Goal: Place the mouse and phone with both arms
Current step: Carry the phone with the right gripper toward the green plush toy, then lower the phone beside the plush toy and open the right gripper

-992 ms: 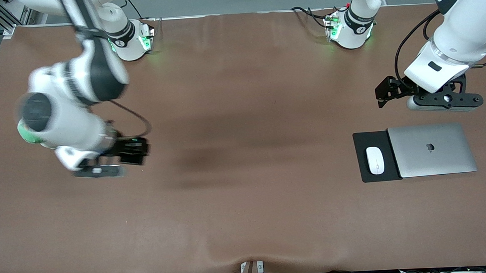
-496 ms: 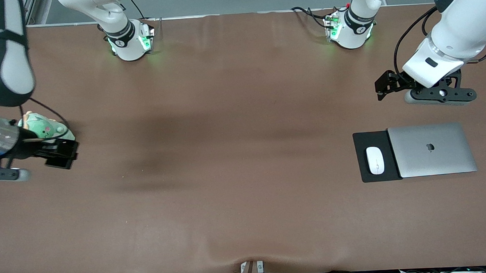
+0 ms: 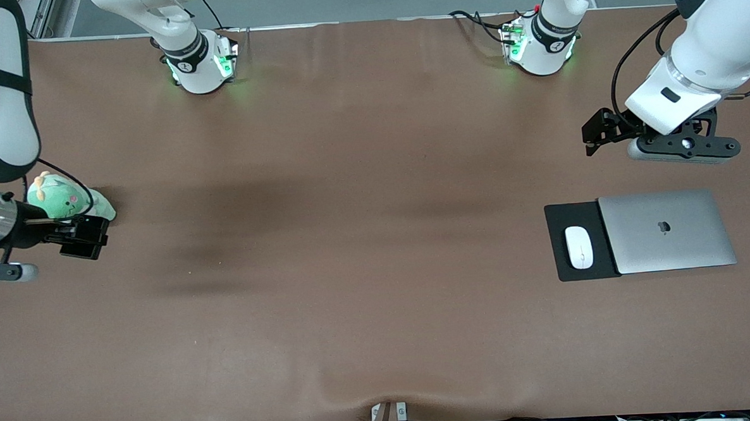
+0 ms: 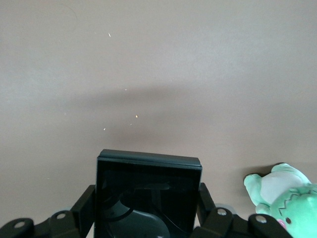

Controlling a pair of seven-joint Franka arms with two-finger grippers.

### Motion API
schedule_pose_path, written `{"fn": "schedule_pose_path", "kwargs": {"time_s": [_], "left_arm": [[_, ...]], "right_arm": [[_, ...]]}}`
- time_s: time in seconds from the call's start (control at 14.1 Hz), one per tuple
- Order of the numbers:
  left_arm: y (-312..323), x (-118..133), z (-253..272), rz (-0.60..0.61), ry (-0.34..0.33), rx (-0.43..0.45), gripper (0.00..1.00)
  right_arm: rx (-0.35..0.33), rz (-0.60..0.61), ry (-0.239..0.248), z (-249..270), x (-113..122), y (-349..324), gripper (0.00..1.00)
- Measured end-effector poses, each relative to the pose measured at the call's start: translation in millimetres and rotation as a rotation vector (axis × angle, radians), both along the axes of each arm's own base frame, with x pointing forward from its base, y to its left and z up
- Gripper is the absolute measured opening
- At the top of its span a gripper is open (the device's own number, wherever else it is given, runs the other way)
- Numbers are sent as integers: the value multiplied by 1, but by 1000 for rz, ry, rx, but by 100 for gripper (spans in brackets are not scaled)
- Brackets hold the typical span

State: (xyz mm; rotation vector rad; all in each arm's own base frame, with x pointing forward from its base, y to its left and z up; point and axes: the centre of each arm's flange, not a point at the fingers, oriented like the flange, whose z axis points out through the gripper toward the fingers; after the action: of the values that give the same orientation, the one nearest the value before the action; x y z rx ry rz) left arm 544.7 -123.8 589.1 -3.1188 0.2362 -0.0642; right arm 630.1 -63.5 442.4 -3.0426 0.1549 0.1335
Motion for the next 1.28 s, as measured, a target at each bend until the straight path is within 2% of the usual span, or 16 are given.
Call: {"fn": "schedule_pose_path", "kwargs": {"time_s": [0.21,0.5,0.71,1.06,1.28], "left_arm": [[0,1,12,1,-16,-4,100],[1,4,18,3,-14,-6,100],[3,8,15,19,8,-51,100],[5,12,11,-1,16,-52,100],[8,13,12,2,16,-52,100]], "right_arm": [[-10,-34,2,-38,-3,10,83],[-27,-43,-19,-92,-15,36,83],[-40,-48,-26,-137,-37,35,83],[-56,20,-69,-191,-86,68,83],[-65,62,-100,-199,-98,21,83]]}}
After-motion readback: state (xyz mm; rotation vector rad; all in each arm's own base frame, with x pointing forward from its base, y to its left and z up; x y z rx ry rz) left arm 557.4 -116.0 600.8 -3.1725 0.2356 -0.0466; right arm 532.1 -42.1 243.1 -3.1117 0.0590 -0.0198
